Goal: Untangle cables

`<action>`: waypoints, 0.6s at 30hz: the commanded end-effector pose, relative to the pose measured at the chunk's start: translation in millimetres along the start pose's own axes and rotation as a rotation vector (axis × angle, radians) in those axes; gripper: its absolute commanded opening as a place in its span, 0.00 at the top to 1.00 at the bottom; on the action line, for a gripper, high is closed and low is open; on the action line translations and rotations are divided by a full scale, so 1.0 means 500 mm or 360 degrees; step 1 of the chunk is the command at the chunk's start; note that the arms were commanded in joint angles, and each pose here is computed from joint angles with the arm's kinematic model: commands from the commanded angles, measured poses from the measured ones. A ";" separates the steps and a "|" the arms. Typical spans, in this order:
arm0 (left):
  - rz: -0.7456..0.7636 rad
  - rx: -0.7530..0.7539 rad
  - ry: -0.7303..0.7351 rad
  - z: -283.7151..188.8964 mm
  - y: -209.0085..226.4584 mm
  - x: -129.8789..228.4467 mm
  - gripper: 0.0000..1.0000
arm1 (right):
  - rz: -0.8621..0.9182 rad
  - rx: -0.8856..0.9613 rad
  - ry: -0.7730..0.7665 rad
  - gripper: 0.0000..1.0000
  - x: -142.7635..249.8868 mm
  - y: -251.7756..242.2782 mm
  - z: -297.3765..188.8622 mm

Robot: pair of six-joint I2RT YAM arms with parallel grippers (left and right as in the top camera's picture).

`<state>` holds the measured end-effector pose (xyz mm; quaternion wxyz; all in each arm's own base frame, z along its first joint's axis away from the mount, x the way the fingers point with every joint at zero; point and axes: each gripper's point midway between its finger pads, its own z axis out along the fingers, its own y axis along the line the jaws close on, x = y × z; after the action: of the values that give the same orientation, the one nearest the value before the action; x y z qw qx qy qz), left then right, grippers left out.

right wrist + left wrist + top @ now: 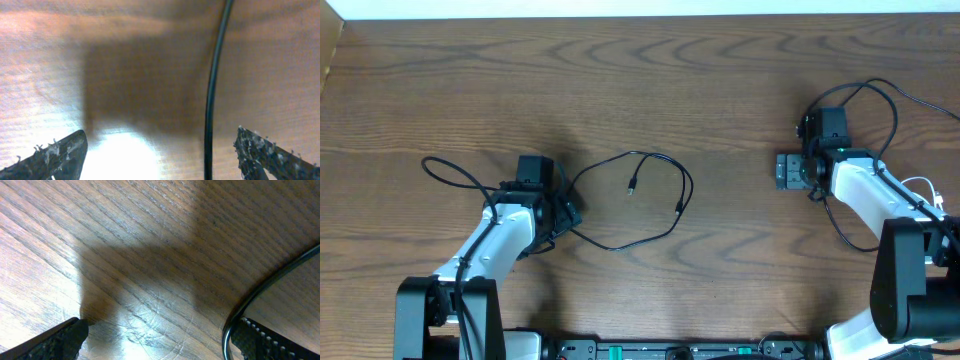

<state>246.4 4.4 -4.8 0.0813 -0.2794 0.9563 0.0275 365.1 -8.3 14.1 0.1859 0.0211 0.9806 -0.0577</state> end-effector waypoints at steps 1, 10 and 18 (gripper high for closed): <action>0.0024 -0.0091 0.0101 0.026 0.029 0.039 0.02 | -0.0058 -0.0024 -0.0020 0.07 -0.005 0.006 0.007; 0.0024 -0.0091 0.0101 0.026 0.029 0.039 0.02 | -0.0118 -0.0195 -0.0104 0.01 -0.030 0.046 0.017; 0.0024 -0.0091 0.0102 0.026 0.029 0.039 0.02 | -0.0149 -0.0242 -0.0103 0.01 -0.028 0.056 0.016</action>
<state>246.4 4.4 -4.8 0.0813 -0.2794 0.9563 0.0275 385.2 14.4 11.9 0.2197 -0.0273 0.9752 -0.0016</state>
